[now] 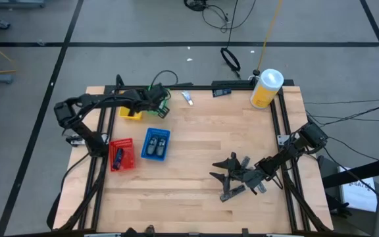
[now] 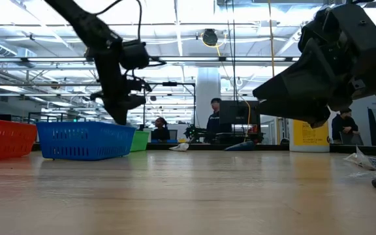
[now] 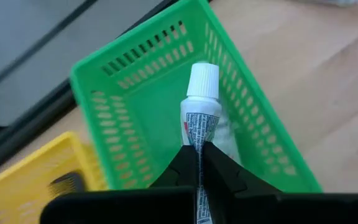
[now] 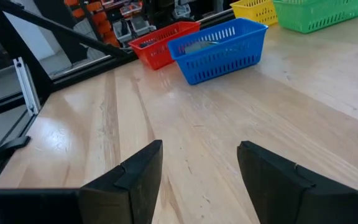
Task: Pick & Place Travel size toiletries
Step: Put the white toothpaste into the green bin, then put the blue shaving cream into the red bin
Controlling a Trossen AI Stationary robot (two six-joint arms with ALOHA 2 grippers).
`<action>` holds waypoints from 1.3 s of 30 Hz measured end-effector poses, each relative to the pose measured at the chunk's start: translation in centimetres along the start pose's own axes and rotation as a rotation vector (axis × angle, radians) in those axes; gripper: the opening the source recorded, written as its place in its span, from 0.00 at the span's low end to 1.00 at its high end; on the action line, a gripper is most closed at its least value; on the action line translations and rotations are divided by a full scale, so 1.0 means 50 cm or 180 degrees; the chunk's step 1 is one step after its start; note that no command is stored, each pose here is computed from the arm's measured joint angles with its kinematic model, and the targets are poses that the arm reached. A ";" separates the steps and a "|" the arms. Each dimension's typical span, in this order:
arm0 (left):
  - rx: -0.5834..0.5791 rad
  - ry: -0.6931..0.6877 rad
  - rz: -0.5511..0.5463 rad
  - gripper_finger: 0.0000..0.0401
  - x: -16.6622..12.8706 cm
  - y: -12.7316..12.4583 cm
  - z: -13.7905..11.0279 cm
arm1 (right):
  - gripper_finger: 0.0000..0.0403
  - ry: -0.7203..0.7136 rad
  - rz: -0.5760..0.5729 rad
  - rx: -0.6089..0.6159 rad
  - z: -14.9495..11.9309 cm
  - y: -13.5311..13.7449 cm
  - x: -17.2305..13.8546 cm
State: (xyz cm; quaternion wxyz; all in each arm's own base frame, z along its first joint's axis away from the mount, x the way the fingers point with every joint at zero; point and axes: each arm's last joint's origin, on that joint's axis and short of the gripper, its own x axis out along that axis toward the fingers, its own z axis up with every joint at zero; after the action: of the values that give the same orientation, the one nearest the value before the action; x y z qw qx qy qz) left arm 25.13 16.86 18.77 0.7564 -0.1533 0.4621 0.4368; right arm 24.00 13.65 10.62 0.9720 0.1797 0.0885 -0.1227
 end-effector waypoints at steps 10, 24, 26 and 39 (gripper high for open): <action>-0.0063 -0.0140 -0.0487 0.27 0.019 0.025 0.013 | 0.50 0.0032 -0.0018 -0.0052 -0.002 -0.002 0.000; 0.0715 -0.1252 -0.1487 0.49 -0.142 -0.151 -0.111 | 0.50 0.0893 -0.0499 -0.0096 0.149 -0.105 0.076; 0.0770 -0.1460 -0.1749 0.47 -0.159 -0.184 -0.156 | 0.50 0.1144 -0.0845 -0.0233 0.197 -0.146 0.091; 0.1131 -0.2234 -0.2113 0.38 -0.244 -0.260 -0.227 | 0.29 0.1290 -0.2296 0.0049 0.377 -0.515 0.131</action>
State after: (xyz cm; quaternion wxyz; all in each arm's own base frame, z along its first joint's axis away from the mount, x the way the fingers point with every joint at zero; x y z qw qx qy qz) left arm 26.81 -4.11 20.71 0.9782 -0.0050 0.1739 0.1131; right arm 25.69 -18.02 18.12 0.8283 0.1649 0.3344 -0.4183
